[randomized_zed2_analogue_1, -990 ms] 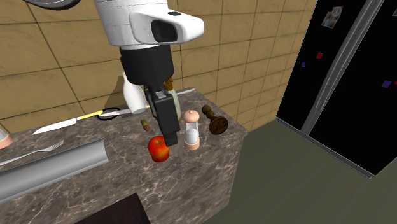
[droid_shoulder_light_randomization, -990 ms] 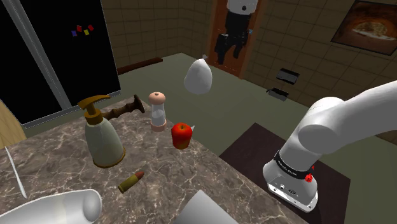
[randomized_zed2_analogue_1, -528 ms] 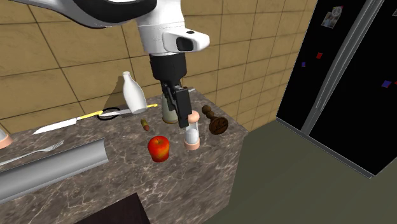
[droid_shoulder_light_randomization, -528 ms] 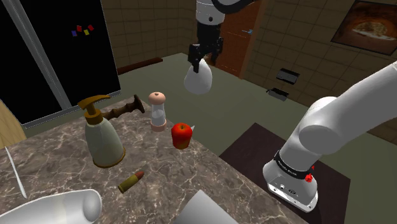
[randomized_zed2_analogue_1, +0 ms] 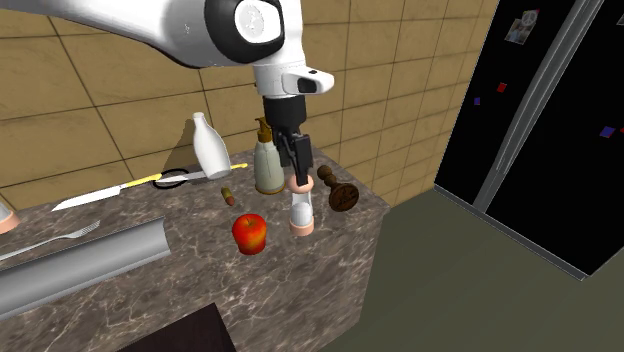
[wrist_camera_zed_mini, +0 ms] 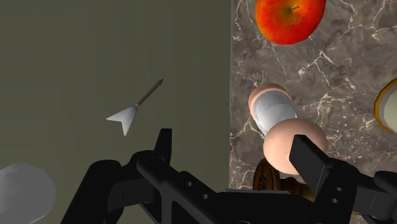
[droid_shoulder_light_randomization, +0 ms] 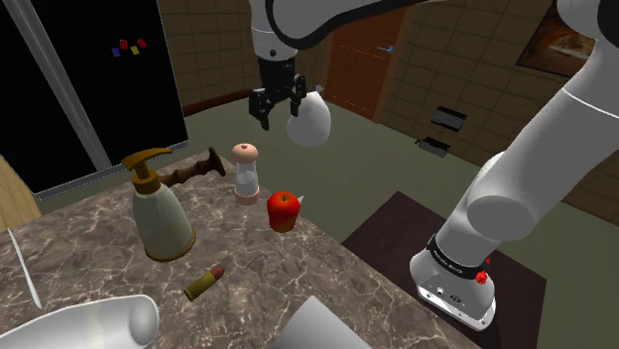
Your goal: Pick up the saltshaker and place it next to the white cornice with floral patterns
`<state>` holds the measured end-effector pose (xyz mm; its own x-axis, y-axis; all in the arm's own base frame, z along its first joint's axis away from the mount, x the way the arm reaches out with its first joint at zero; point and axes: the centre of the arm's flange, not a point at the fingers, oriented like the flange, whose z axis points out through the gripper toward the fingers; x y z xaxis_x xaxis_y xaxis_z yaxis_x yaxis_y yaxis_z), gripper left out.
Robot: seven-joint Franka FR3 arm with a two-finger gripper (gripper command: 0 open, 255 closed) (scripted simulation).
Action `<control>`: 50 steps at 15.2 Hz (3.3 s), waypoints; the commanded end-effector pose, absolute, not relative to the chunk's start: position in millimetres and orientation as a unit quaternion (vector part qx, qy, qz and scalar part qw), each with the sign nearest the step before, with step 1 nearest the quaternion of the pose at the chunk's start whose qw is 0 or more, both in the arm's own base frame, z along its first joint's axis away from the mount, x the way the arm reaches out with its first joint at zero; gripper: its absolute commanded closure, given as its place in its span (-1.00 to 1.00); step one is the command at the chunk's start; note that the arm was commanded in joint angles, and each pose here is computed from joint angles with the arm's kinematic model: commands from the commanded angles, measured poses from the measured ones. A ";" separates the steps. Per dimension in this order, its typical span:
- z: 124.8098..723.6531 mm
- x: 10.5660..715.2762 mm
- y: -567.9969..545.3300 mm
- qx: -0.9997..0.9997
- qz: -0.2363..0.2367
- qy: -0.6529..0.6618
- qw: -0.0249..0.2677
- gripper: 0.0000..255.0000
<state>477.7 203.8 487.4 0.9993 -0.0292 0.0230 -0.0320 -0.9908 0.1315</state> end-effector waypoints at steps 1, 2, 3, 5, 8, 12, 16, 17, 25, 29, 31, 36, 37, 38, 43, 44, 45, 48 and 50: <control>475.0 491.5 225.2 0.997 0.008 -0.015 0.070 -1.00; 469.1 498.8 235.4 0.997 0.007 -0.015 0.072 -1.00; 463.1 506.1 245.6 0.997 0.006 -0.014 0.074 -1.00; 451.1 520.7 266.0 0.997 0.003 -0.014 0.078 -1.00; 433.7 540.9 294.4 0.996 0.000 -0.013 0.083 -1.00; 412.9 540.9 290.8 0.996 0.000 -0.013 0.083 -1.00; 394.3 540.8 287.7 0.996 0.000 -0.013 0.083 -1.00; 394.3 540.8 287.7 0.996 0.000 -0.013 0.083 -1.00; 394.3 540.9 287.7 0.996 0.000 -0.013 0.083 1.00; 394.3 540.9 287.7 0.996 0.000 -0.013 0.083 1.00; 394.3 540.9 287.7 0.996 0.000 -0.013 0.083 1.00; 410.1 540.9 287.7 0.996 0.000 -0.013 0.083 1.00; 415.4 540.9 287.7 0.996 0.000 -0.013 0.083 1.00; 420.7 540.9 287.7 0.996 0.000 -0.013 0.083 1.00; 447.1 540.9 287.7 0.996 0.000 -0.013 0.083 1.00; 452.3 540.9 287.7 0.996 0.000 -0.013 0.083 1.00; 457.6 540.9 287.7 0.996 0.000 -0.013 0.083 1.00; 473.5 540.9 287.7 0.996 0.000 -0.013 0.083 1.00; 484.0 540.9 287.7 0.996 0.000 -0.013 0.083 1.00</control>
